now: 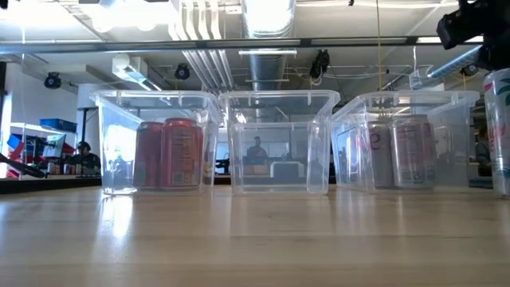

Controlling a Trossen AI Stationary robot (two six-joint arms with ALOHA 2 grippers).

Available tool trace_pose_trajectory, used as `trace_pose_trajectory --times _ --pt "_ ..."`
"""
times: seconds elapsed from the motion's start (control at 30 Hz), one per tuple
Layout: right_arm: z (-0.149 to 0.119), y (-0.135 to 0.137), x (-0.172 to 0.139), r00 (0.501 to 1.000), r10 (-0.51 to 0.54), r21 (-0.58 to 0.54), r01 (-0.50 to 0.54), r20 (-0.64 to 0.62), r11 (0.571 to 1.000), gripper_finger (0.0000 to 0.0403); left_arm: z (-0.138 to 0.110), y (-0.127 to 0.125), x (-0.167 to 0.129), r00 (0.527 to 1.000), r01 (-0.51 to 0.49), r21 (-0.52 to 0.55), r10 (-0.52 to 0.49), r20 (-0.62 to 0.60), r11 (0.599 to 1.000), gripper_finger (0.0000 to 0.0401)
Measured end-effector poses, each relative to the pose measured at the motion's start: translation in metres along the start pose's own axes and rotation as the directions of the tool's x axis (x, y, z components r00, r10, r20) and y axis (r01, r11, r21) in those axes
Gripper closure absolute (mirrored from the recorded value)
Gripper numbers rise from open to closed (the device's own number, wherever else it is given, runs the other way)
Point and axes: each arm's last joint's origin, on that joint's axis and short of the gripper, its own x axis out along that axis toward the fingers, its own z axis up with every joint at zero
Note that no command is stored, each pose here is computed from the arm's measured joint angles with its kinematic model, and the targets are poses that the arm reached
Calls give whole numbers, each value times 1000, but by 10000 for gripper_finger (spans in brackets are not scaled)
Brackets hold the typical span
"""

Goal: Sort soda cans
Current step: Put the top left white-pink soda can into the middle transparent bin

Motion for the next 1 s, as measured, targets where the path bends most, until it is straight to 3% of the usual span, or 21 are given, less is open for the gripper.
trace_pose_trajectory --times 0.2,0.3,0.47,0.63,0.77,0.9,1.0 --pt "2 1 0 1000 17 26 -17 16 1000 124 7 12 -22 980 -4 -136 31 197 991 64" --pt "3 1 0 1000 18 35 -19 18 999 155 8 15 -26 973 9 -200 37 229 980 64" --pt "7 7 -2 999 44 30 -44 22 999 155 3 13 -28 976 86 -187 -45 215 979 64" --pt "21 30 -16 988 153 27 -152 -17 988 155 17 22 -32 960 -107 -266 169 225 958 64" --pt "39 55 -43 973 230 16 -229 -4 973 155 21 26 -37 955 -149 -238 203 218 960 64" --pt "62 82 -74 954 282 -58 -277 100 959 155 33 28 -42 942 -102 -276 182 282 956 64" --pt "83 103 -98 930 325 -132 -306 169 943 155 37 26 -43 941 12 -230 67 333 973 64"
